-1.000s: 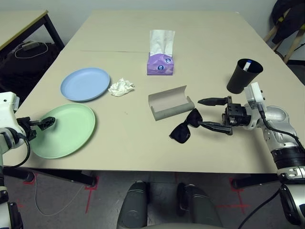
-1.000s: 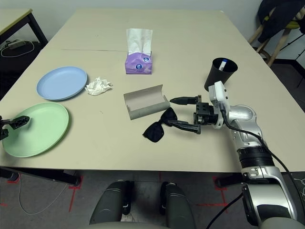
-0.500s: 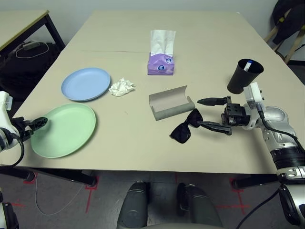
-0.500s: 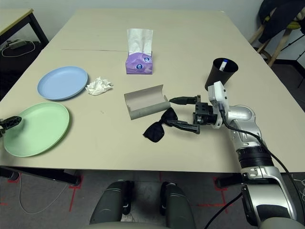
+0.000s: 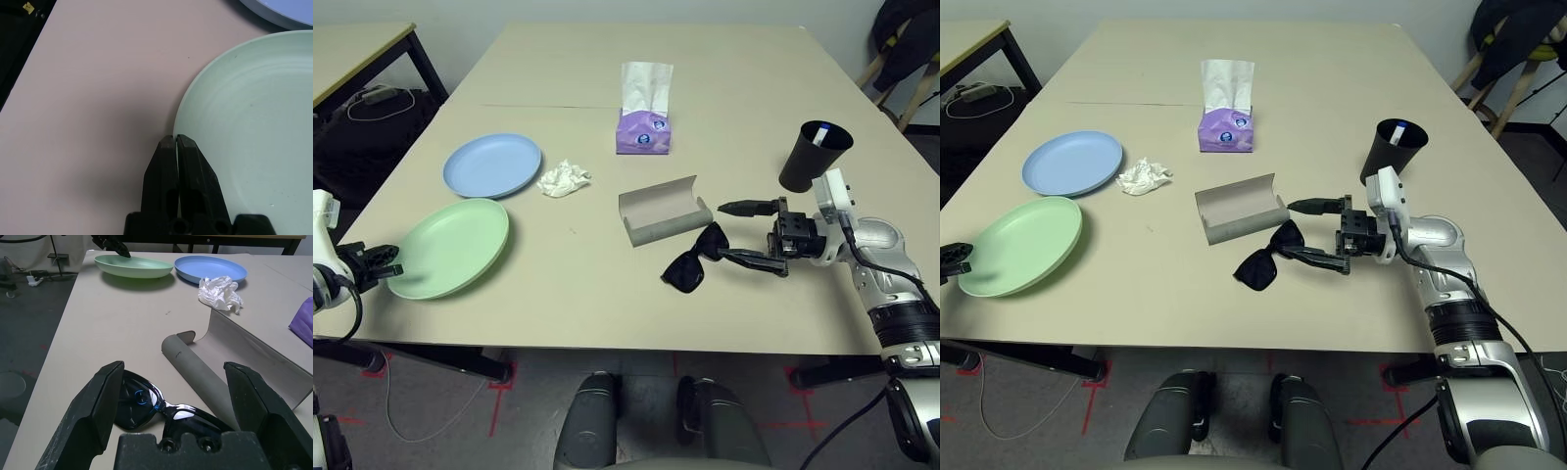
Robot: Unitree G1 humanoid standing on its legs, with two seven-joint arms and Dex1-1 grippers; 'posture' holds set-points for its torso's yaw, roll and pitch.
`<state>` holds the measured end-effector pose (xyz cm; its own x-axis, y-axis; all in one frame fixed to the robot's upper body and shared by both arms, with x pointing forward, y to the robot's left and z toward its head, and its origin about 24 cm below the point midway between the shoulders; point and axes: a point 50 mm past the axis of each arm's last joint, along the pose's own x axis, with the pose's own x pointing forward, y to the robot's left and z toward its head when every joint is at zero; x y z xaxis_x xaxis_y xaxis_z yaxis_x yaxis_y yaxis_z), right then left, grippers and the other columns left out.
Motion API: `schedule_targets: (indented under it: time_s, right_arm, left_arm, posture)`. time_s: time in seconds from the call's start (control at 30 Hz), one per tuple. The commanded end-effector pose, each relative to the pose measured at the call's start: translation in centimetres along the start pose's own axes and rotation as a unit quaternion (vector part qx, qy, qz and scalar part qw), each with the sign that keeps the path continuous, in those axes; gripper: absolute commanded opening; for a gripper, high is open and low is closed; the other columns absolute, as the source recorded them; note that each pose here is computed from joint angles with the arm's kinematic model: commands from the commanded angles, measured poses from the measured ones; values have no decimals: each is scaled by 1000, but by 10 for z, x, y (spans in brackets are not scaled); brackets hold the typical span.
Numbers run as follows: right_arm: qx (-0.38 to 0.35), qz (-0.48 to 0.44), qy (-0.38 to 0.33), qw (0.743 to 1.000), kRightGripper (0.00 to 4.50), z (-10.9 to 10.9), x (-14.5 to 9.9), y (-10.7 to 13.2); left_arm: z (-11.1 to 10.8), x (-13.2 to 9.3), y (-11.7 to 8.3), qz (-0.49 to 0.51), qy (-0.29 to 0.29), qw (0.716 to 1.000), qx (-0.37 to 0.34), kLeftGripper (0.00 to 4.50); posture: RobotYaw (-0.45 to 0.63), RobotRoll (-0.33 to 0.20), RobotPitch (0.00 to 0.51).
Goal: Organize and tidy the items on the table.
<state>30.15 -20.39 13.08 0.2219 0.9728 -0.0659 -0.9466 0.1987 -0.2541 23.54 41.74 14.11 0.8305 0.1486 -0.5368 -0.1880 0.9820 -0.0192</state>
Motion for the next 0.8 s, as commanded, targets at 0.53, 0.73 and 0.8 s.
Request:
schedule_targets:
  time_s: [0.53, 0.73, 0.8]
  right_arm:
    - [-6, 2, 11, 1000, 4500, -1, 0, -1]
    - [-5, 4, 10, 1000, 4500, -2, 2, -1]
    - [-4, 5, 9, 1000, 4500, -2, 2, 0]
  left_arm:
    - [28, -27, -16, -82, -32, 996, 34, 29]
    - [31, -37, -9, -70, -43, 996, 15, 29]
    - [32, -40, -8, -70, -46, 996, 10, 29]
  posture:
    - [141, 0, 103]
    - [146, 0, 105]
    - [147, 0, 105]
